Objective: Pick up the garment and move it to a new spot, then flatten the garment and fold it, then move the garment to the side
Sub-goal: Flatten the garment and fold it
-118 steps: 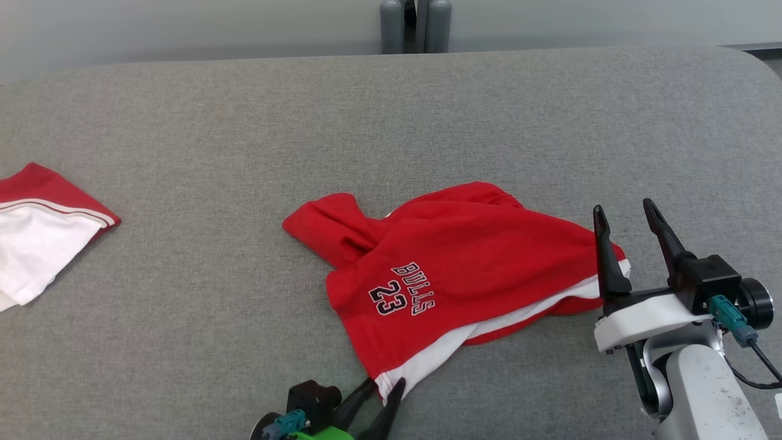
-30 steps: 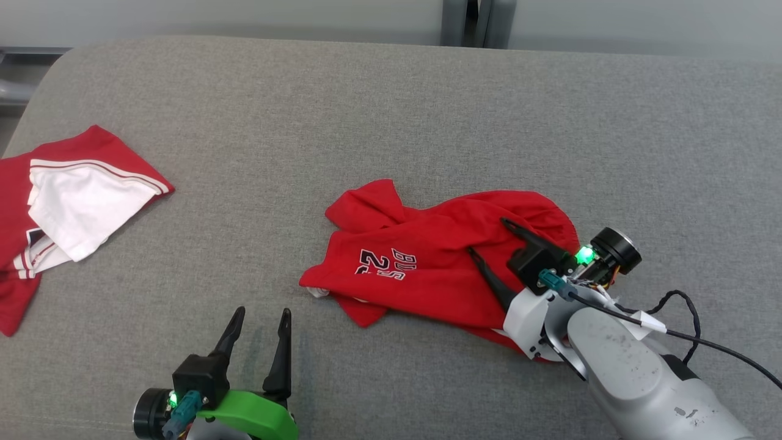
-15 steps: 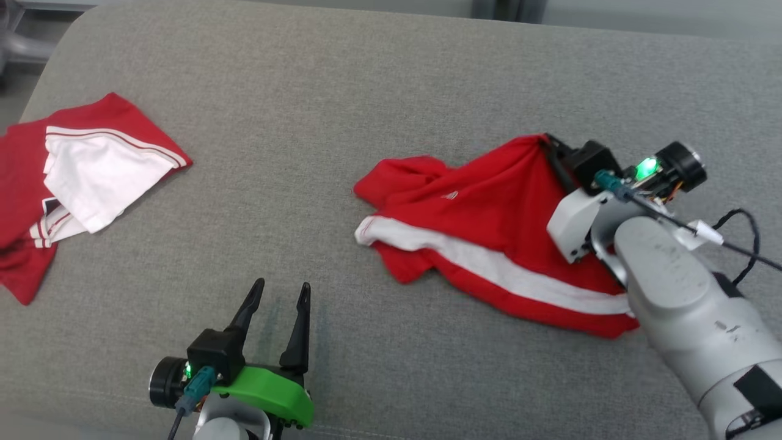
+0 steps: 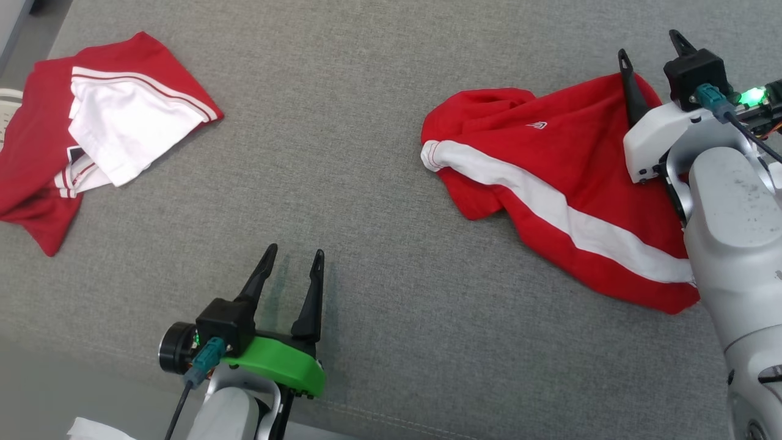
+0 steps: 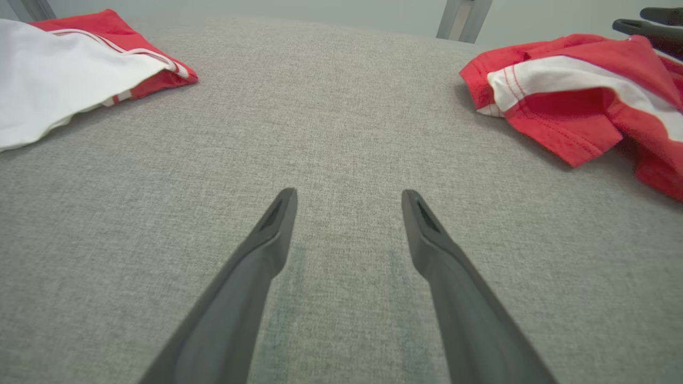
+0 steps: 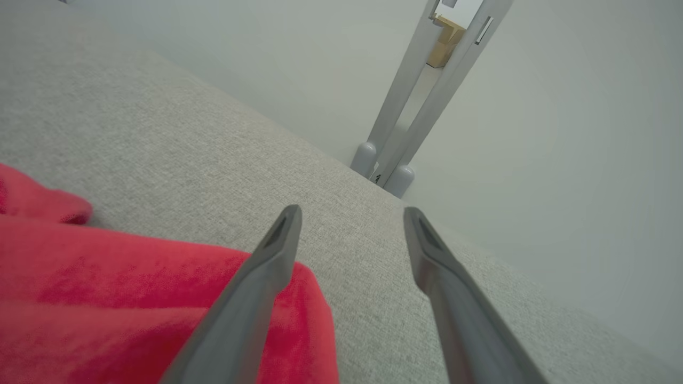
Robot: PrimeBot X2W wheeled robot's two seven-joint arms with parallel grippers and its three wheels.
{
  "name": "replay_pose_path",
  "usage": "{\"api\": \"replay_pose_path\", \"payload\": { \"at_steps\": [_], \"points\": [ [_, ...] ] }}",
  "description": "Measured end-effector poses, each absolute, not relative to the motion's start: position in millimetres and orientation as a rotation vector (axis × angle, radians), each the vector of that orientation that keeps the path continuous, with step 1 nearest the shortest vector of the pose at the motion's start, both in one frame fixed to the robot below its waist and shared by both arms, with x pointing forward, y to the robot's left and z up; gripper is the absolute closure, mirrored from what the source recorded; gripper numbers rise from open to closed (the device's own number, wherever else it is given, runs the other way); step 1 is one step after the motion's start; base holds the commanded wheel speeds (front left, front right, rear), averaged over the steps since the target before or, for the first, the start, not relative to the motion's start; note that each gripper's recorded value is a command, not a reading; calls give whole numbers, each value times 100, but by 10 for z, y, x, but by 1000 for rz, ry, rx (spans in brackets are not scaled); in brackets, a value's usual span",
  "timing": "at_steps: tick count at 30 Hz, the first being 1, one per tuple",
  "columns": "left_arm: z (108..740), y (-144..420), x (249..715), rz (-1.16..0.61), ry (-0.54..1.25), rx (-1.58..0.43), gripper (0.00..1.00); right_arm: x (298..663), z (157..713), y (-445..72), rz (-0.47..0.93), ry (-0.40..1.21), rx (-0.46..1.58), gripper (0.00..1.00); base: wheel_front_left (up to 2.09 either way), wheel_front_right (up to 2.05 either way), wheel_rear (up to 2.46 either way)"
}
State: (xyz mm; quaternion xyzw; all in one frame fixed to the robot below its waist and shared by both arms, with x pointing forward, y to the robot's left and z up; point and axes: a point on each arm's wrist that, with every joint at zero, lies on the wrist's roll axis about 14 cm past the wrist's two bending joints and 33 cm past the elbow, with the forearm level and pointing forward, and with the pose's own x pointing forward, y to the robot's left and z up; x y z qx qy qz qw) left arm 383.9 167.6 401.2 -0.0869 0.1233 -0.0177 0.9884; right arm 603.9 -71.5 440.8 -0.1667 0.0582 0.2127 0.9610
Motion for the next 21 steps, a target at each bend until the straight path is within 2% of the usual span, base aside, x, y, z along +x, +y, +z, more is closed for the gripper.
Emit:
{"api": "replay_pose_path", "payload": {
  "at_steps": [5,10,21],
  "points": [
    [4042,1729,3895,-21,232,-154,0,5910,4695,-746,351,3,-166,0,0,0,0],
    [4137,1736,3938,-25,200,-126,0,5476,4688,-1084,255,-10,-55,0,0,0,0],
    [4227,1598,3730,-78,182,-79,0,4447,4643,-1574,130,35,27,0,0,0,0]
  ]
}}
